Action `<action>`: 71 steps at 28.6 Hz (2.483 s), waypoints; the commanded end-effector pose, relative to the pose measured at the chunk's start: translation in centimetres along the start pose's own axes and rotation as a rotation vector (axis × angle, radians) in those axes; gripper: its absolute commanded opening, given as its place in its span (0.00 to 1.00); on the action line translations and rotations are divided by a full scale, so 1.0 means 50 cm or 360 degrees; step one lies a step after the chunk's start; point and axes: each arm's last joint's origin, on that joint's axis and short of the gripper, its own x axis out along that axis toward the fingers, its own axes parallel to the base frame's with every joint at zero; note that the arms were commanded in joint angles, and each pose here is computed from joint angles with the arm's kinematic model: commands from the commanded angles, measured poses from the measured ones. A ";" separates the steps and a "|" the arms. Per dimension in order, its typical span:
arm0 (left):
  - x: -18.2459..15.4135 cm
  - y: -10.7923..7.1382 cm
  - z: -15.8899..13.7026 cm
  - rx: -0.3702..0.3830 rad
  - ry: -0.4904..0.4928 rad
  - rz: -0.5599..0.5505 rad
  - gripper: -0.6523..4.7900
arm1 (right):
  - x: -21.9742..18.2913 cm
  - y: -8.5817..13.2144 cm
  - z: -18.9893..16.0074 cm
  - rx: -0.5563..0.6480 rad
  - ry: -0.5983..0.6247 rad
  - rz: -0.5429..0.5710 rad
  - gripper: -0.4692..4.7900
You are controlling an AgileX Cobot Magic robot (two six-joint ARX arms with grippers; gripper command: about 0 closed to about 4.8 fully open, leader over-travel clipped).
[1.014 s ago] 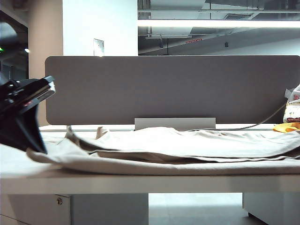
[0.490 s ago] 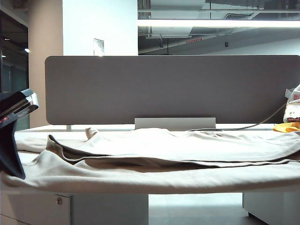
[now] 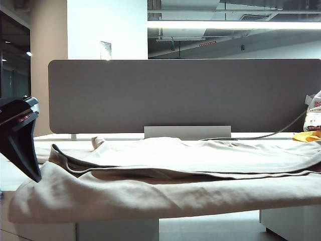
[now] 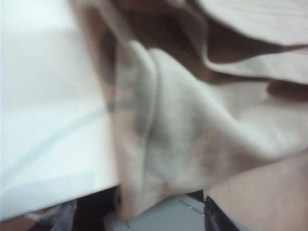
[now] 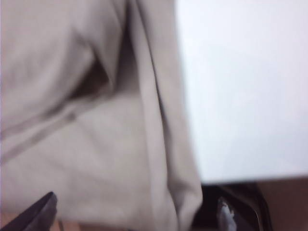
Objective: Fold the bottom side of the T-shirt horizontally towards the center, about one-third of the way, then fold the sleeve back towards the center, creating a straight line along the edge of the T-shirt, and finally fold the bottom of the T-shirt up towards the top, creating a neat rectangle.
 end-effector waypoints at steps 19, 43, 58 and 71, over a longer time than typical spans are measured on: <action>-0.077 0.057 0.272 -0.0190 -0.0448 0.0251 0.76 | 0.008 0.021 0.278 -0.0007 -0.0369 -0.0051 0.88; 0.014 0.195 0.404 -0.0245 -0.0324 0.0450 0.86 | 0.105 -0.066 0.435 0.0035 -0.0388 -0.0310 0.88; 0.034 0.240 0.426 -0.0266 -0.0251 0.0553 0.85 | 0.146 -0.087 0.470 0.0038 -0.0368 -0.0345 0.88; 0.086 0.245 0.409 -0.0286 -0.0106 0.0509 0.75 | 0.166 -0.103 0.465 0.0060 -0.0325 -0.0356 0.54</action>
